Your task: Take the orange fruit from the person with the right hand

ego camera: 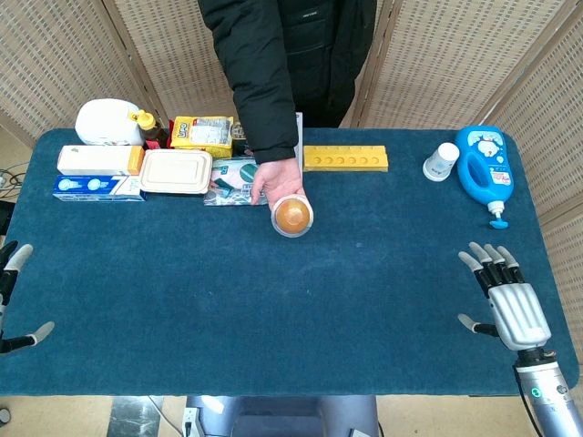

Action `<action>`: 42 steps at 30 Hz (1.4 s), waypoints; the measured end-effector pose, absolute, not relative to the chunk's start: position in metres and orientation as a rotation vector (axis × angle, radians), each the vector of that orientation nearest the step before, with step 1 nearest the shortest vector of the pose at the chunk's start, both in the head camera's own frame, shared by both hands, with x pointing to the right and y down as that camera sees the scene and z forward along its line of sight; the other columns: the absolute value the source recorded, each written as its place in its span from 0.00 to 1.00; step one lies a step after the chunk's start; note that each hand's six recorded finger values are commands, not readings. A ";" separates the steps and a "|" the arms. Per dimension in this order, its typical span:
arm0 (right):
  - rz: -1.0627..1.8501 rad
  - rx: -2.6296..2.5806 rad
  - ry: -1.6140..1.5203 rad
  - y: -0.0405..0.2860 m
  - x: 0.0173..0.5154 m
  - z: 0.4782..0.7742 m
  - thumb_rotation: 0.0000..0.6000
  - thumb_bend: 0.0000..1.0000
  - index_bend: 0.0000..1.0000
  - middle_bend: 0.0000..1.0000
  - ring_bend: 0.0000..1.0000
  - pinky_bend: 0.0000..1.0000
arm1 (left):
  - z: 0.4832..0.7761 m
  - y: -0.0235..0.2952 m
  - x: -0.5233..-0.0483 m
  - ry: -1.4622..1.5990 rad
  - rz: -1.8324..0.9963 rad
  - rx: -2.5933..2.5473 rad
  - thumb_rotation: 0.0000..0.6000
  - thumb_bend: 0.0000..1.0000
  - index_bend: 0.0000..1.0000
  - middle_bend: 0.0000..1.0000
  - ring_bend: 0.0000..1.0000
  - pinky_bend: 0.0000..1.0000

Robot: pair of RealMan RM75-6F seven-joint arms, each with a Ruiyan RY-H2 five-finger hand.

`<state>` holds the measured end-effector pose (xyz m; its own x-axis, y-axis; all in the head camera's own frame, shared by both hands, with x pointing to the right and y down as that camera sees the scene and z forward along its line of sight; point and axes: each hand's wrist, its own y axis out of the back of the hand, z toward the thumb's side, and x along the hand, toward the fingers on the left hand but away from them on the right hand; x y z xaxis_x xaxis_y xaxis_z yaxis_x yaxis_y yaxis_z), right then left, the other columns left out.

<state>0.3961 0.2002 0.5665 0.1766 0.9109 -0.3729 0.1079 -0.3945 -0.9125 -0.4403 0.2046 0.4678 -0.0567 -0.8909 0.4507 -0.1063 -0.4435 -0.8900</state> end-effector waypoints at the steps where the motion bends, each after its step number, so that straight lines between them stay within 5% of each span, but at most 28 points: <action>1: 1.303 -1.676 -0.979 0.200 0.396 0.567 1.00 0.00 0.11 0.04 0.00 0.00 | 0.468 0.204 -0.440 1.081 -1.567 -1.579 1.00 0.01 0.00 0.00 0.00 0.01; 15: 1.187 -1.739 -0.960 0.173 0.364 0.576 1.00 0.00 0.07 0.03 0.00 0.01 | 0.470 0.200 -0.443 1.100 -1.578 -1.580 1.00 0.01 0.00 0.00 0.00 0.01; 28: 1.038 -1.915 -0.837 0.080 0.238 0.601 1.00 0.04 0.11 0.10 0.05 0.14 | 0.471 0.198 -0.449 1.115 -1.602 -1.573 1.00 0.01 0.00 0.00 0.00 0.01; 42: 1.010 -2.025 -0.829 0.056 0.148 0.628 1.00 0.06 0.22 0.19 0.15 0.25 | 0.475 0.193 -0.451 1.119 -1.620 -1.577 1.00 0.01 0.00 0.00 0.00 0.01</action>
